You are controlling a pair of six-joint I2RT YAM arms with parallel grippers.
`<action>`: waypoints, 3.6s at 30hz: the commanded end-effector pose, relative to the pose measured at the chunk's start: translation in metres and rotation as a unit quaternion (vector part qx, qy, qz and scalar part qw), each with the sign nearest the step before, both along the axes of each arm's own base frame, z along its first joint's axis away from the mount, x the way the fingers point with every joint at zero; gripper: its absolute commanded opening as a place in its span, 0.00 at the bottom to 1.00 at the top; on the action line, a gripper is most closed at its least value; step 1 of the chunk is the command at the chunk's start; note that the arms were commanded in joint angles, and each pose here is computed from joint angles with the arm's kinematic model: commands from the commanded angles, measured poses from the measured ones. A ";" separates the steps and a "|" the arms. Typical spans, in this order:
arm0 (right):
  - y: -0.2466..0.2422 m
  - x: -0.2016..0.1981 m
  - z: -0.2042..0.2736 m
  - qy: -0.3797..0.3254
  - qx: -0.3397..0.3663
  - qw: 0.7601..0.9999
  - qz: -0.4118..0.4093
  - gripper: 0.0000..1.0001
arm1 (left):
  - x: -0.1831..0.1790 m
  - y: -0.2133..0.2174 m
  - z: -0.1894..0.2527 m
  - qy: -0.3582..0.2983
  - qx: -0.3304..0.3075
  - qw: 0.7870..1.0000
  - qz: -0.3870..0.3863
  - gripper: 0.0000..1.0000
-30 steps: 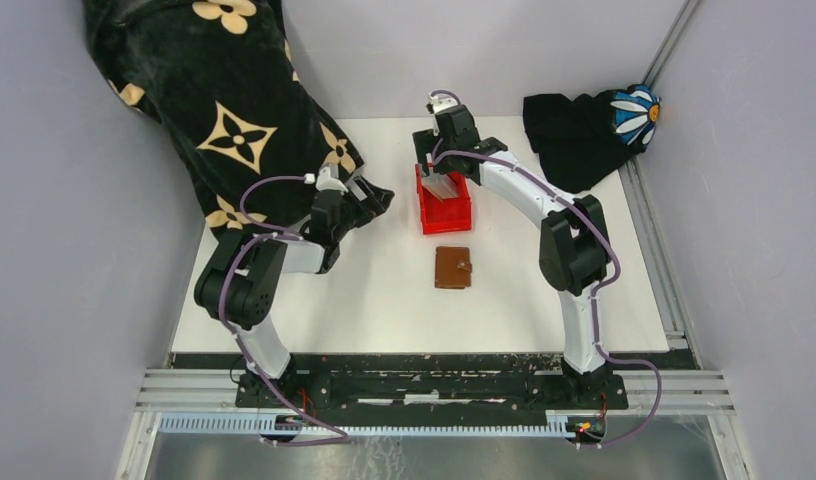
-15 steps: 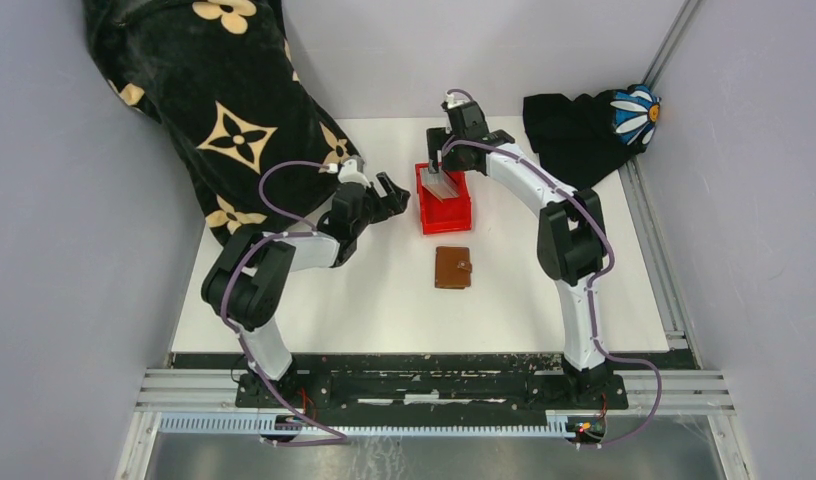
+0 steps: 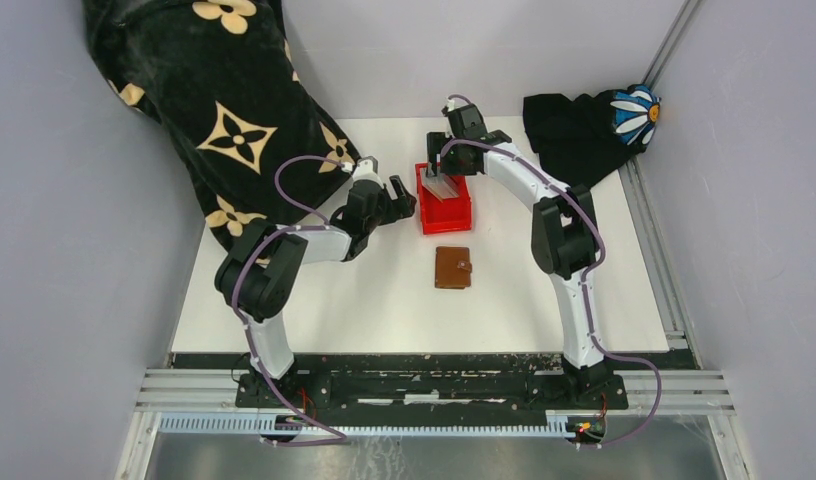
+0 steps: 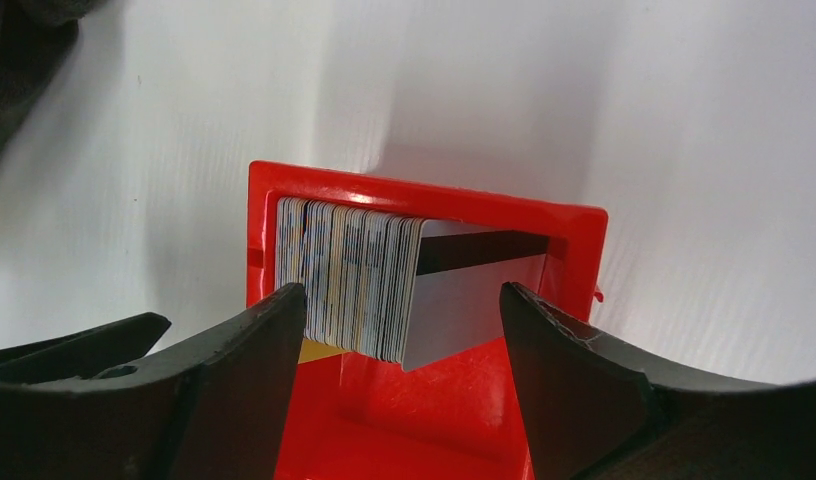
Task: Put the credit cards into the card holder
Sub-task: Pick up the credit card from the storage box.
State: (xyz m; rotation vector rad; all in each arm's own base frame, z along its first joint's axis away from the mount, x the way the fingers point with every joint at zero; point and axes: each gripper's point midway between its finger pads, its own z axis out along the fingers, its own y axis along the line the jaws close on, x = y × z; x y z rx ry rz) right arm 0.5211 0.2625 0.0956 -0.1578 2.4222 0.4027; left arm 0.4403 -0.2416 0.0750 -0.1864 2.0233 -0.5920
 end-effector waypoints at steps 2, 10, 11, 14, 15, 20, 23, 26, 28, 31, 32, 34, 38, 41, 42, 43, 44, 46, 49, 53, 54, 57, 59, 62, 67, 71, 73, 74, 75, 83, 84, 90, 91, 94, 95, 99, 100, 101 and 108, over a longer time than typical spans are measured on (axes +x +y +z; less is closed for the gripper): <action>0.009 0.010 0.016 -0.008 0.031 0.999 -0.003 0.77 | 0.014 0.000 0.011 -0.024 0.029 0.999 0.004 0.90; 0.014 0.005 0.003 0.021 0.042 0.999 -0.001 0.73 | 0.014 -0.003 0.004 -0.015 0.040 0.999 0.002 0.89; 0.015 0.004 0.002 0.024 0.044 0.999 0.000 0.72 | 0.013 -0.003 0.003 -0.014 0.040 0.999 0.001 0.89; 0.017 0.002 0.006 0.024 0.055 0.998 0.002 0.70 | 0.013 -0.005 0.001 -0.012 0.042 0.999 -0.002 0.89; 0.018 0.002 0.009 0.024 0.058 0.998 0.002 0.69 | 0.013 -0.006 0.002 -0.012 0.043 0.999 -0.002 0.89; 0.023 -0.001 0.019 0.023 0.074 0.997 0.006 0.64 | 0.013 -0.008 0.001 -0.011 0.045 0.999 -0.004 0.89; 0.025 -0.003 0.025 0.023 0.085 0.996 0.008 0.59 | 0.014 -0.009 0.001 -0.011 0.045 0.999 -0.004 0.89; 0.028 -0.005 0.030 0.021 0.092 0.995 0.010 0.57 | 0.014 -0.009 0.000 -0.010 0.046 0.999 -0.005 0.89; 0.028 -0.006 0.032 0.021 0.095 0.995 0.010 0.56 | 0.014 -0.009 -0.002 -0.008 0.047 0.999 -0.005 0.89; 0.027 -0.007 0.037 0.019 0.099 0.995 0.011 0.54 | 0.013 -0.010 -0.003 -0.007 0.048 0.999 -0.006 0.89; 0.028 -0.008 0.038 0.019 0.100 0.995 0.012 0.54 | 0.013 -0.010 -0.004 -0.006 0.048 0.999 -0.006 0.89; 0.029 -0.009 0.041 0.016 0.101 0.995 0.013 0.53 | 0.013 -0.010 -0.004 -0.005 0.048 0.999 -0.005 0.89; 0.029 -0.011 0.049 0.012 0.105 0.994 0.016 0.50 | 0.013 -0.011 -0.006 -0.004 0.048 0.999 -0.007 0.88; 0.030 -0.013 0.052 0.010 0.108 0.994 0.018 0.49 | 0.012 -0.012 -0.006 -0.003 0.049 0.999 -0.007 0.88; 0.030 -0.013 0.052 0.011 0.107 0.994 0.018 0.48 | 0.012 -0.013 -0.007 -0.003 0.049 0.999 -0.007 0.88; 0.030 -0.013 0.053 0.010 0.108 0.994 0.019 0.48 | 0.012 -0.012 -0.008 -0.001 0.049 0.999 -0.006 0.88; 0.030 -0.014 0.053 0.011 0.107 0.994 0.019 0.47 | 0.012 -0.013 -0.008 -0.001 0.049 0.999 -0.007 0.88; 0.030 -0.015 0.054 0.009 0.108 0.994 0.020 0.46 | 0.012 -0.012 -0.008 -0.001 0.050 0.999 -0.006 0.88; 0.029 -0.016 0.054 0.009 0.107 0.994 0.021 0.44 | 0.012 -0.012 -0.008 -0.002 0.050 0.999 -0.005 0.88; 0.028 -0.017 0.054 0.009 0.101 0.995 0.024 0.39 | 0.011 -0.013 -0.008 -0.002 0.049 0.999 -0.007 0.88; 0.027 -0.017 0.053 0.009 0.097 0.995 0.024 0.39 | 0.011 -0.013 -0.008 -0.001 0.049 0.999 -0.007 0.88; 0.025 -0.019 0.054 0.005 0.085 0.996 0.025 0.37 | 0.010 -0.014 -0.008 -0.001 0.048 0.999 -0.008 0.88; 0.024 -0.020 0.054 0.004 0.079 0.997 0.027 0.36 | 0.009 -0.014 -0.009 0.000 0.048 0.999 -0.008 0.88; 0.022 -0.020 0.054 0.004 0.068 0.997 0.027 0.32 | 0.010 -0.015 -0.008 -0.001 0.048 0.999 -0.008 0.88; 0.015 -0.024 0.052 -0.001 0.024 0.999 0.026 0.27 | 0.008 -0.016 -0.006 -0.002 0.046 0.999 -0.009 0.88; 0.010 -0.025 0.052 -0.006 -0.003 1.000 0.024 0.21 | 0.007 -0.016 -0.005 -0.003 0.044 0.999 -0.009 0.88; 0.008 -0.025 0.052 -0.008 -0.017 1.000 0.023 0.17 | 0.007 -0.016 -0.004 -0.004 0.044 0.999 -0.009 0.88; 0.006 -0.025 0.053 -0.011 -0.024 0.999 0.022 0.14 | 0.007 -0.016 -0.003 -0.006 0.044 0.999 -0.009 0.88; 0.005 -0.025 0.054 -0.014 -0.031 0.999 0.022 0.11 | 0.006 -0.017 -0.003 -0.006 0.043 0.999 -0.009 0.88; -0.002 -0.028 0.063 -0.031 -0.064 0.997 0.013 0.07 | 0.005 -0.016 0.000 -0.009 0.043 0.999 -0.008 0.88; -0.003 -0.029 0.064 -0.033 -0.067 0.997 0.012 0.06 | 0.004 -0.016 0.001 -0.009 0.042 0.999 -0.008 0.88; -0.013 -0.033 0.081 -0.057 -0.101 0.993 0.007 0.02 | 0.002 -0.009 0.004 -0.011 0.044 0.999 0.008 0.88; -0.014 -0.033 0.083 -0.062 -0.106 0.992 0.006 0.01 | 0.001 -0.006 0.004 -0.010 0.046 0.999 0.012 0.88; -0.018 -0.037 0.094 -0.073 -0.112 0.991 0.002 0.01 | -0.001 0.001 0.010 -0.011 0.050 0.998 0.028 0.89; -0.019 -0.040 0.097 -0.077 -0.111 0.991 0.002 0.01 | -0.002 0.004 0.011 -0.011 0.052 0.998 0.034 0.90; -0.022 -0.053 0.112 -0.088 -0.105 0.991 0.000 0.01 | -0.007 0.014 0.025 -0.017 0.050 0.997 0.052 0.92; -0.022 -0.057 0.116 -0.091 -0.104 0.990 0.001 0.01 | -0.009 0.016 0.029 -0.019 0.048 0.997 0.055 0.92; -0.023 -0.062 0.119 -0.093 -0.103 0.990 0.002 0.01 | -0.012 0.018 0.033 -0.021 0.045 0.997 0.057 0.92; -0.024 -0.118 0.136 -0.092 -0.078 0.992 0.035 0.01 | -0.043 0.019 0.073 -0.061 0.003 0.998 0.021 0.93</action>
